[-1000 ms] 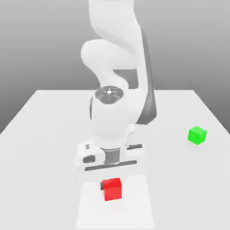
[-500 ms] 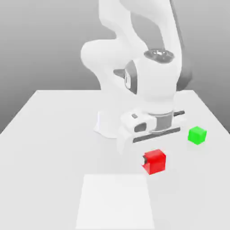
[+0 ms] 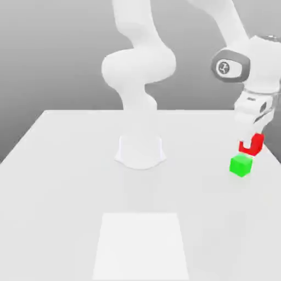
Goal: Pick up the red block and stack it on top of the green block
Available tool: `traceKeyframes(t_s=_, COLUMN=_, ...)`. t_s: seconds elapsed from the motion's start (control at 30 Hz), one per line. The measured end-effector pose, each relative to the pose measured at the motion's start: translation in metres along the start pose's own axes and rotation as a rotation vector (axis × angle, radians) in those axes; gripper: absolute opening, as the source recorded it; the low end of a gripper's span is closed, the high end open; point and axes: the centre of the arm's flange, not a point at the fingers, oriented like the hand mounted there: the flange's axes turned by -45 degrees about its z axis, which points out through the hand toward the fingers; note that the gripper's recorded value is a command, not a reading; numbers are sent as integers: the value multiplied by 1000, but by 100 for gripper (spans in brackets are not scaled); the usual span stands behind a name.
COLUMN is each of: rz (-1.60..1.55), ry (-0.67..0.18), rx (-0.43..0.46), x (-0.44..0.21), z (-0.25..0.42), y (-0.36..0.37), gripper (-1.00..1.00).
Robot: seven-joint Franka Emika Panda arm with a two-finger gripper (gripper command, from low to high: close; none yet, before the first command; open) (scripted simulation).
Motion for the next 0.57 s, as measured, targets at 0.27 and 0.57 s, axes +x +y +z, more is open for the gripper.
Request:
traceKeyframes(t_s=0.27, rz=-33, ry=5, rx=-9, x=-6, z=30, y=-18, gripper=-100)
traceKeyframes(t_s=0.57, rz=-26, ry=-2, rx=-6, x=-9, z=70, y=-16, gripper=100)
